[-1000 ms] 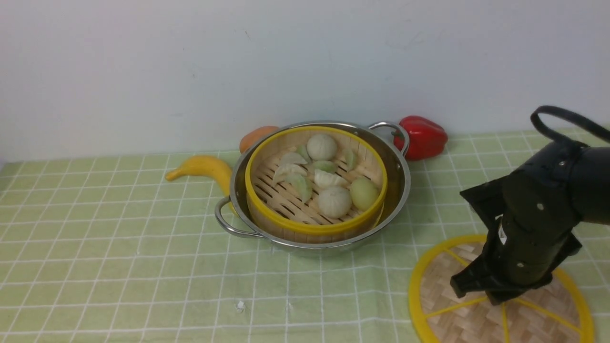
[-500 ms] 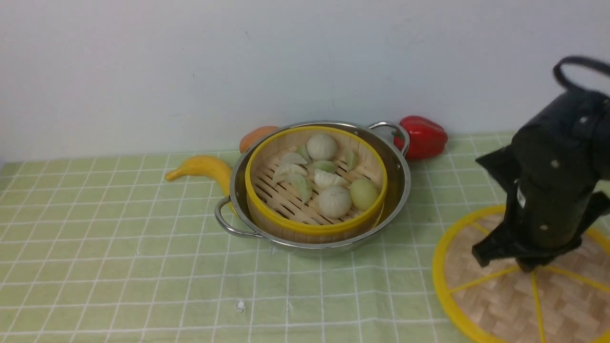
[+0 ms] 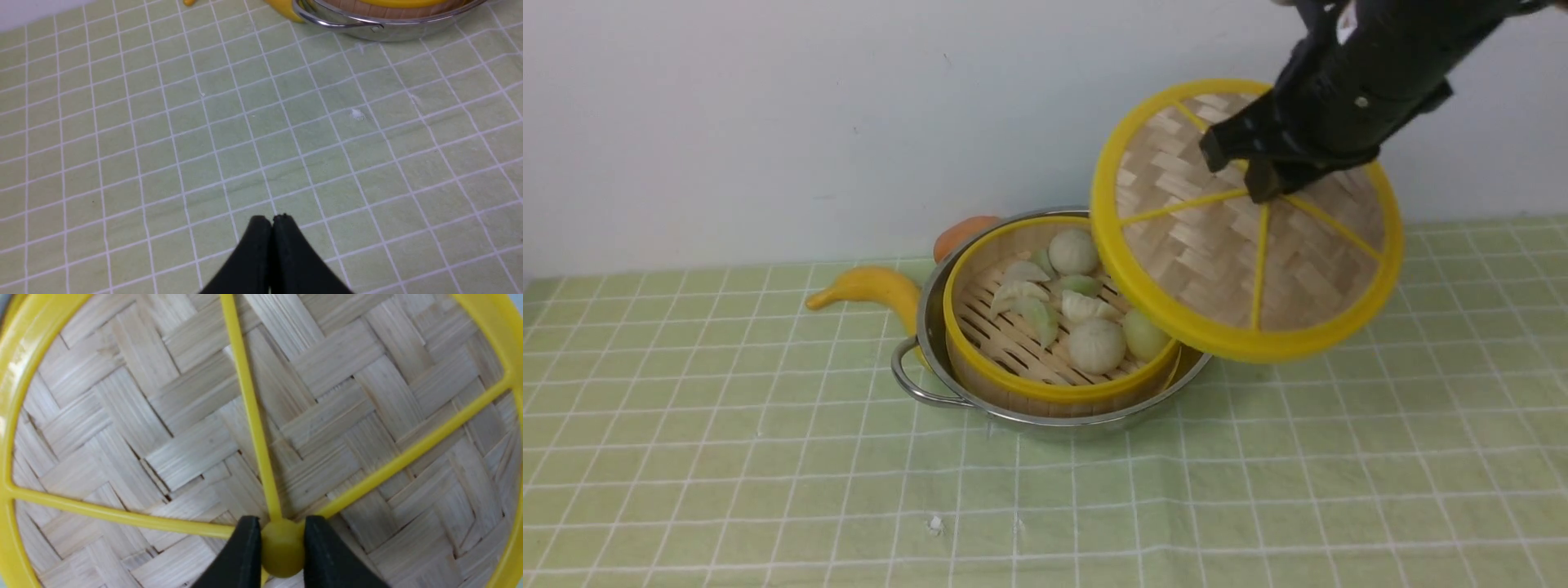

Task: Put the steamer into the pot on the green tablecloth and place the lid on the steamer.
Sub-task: 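Place the bamboo steamer lid onto the steamer basket in the pot with the right gripper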

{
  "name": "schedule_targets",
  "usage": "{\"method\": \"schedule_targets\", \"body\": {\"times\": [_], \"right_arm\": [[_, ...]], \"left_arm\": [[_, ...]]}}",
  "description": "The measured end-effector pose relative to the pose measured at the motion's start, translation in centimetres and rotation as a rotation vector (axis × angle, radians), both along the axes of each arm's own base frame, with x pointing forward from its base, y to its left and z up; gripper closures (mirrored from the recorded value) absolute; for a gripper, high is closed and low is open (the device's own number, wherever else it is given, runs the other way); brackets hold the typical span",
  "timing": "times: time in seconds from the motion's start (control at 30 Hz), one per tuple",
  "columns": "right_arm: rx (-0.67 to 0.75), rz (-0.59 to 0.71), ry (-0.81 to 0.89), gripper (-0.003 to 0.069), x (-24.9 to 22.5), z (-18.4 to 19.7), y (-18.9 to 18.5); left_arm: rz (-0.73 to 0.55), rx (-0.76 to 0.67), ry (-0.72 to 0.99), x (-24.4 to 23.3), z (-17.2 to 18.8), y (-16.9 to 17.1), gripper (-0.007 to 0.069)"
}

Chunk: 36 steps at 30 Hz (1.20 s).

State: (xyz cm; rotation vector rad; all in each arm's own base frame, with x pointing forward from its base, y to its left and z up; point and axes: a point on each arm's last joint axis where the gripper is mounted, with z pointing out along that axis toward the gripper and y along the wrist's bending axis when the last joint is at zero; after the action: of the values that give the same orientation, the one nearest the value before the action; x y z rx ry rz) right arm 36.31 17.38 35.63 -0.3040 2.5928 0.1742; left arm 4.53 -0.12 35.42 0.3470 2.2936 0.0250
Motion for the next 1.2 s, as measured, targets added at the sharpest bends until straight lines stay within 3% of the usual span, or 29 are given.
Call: {"method": "schedule_targets", "body": {"times": [0.27, 0.53, 0.87, 1.2], "right_arm": [[0.113, 0.074, 0.036, 0.0512, 5.5, -3.3, 4.1], [0.183, 0.1, 0.069, 0.0513, 7.5, -5.7, 6.0], [0.123, 0.177, 0.121, 0.0513, 7.1, -9.2, 9.1], [0.068, 0.184, 0.108, 0.0513, 7.2, -9.9, 9.3]], "left_arm": [[-0.001, 0.001, 0.0, 0.0, 0.0, 0.0, 0.0633], [-0.007, 0.009, -0.001, 0.0, 0.0, 0.0, 0.0633], [-0.007, 0.009, -0.001, 0.0, 0.0, 0.0, 0.0624], [-0.007, 0.009, -0.001, 0.0, 0.0, 0.0, 0.0624]]}}
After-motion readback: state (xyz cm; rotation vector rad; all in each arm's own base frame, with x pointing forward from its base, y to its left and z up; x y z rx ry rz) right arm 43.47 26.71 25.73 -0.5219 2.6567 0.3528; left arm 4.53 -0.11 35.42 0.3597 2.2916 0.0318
